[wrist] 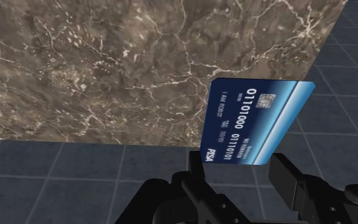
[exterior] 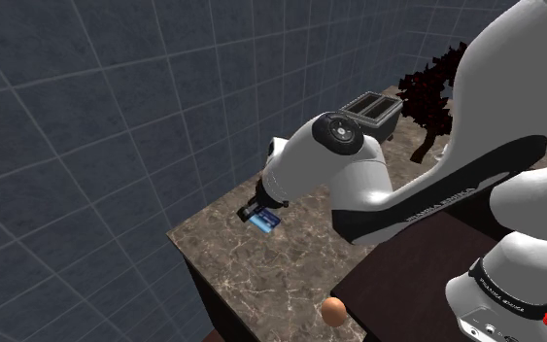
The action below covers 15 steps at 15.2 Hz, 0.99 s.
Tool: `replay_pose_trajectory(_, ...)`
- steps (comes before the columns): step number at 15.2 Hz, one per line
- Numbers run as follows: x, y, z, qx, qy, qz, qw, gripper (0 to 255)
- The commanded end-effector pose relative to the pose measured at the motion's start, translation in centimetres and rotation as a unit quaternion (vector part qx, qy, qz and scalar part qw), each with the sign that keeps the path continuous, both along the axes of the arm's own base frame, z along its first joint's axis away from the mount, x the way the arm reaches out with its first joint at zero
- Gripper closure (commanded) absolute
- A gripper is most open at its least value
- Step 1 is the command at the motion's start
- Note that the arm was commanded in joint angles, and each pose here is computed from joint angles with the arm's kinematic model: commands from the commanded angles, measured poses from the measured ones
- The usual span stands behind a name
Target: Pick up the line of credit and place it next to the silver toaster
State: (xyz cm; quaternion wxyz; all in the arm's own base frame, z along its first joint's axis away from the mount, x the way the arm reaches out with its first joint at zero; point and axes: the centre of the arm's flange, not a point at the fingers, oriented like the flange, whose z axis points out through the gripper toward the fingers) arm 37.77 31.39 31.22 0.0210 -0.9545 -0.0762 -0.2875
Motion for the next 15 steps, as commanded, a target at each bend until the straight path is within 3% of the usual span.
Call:
replay_pose_trajectory(1,0.0,-0.1,1.0,0.0,0.001,0.0,1.0,255)
replay_pose_trajectory(15,0.0,-0.1,8.4,0.0,0.001,0.0,1.0,255)
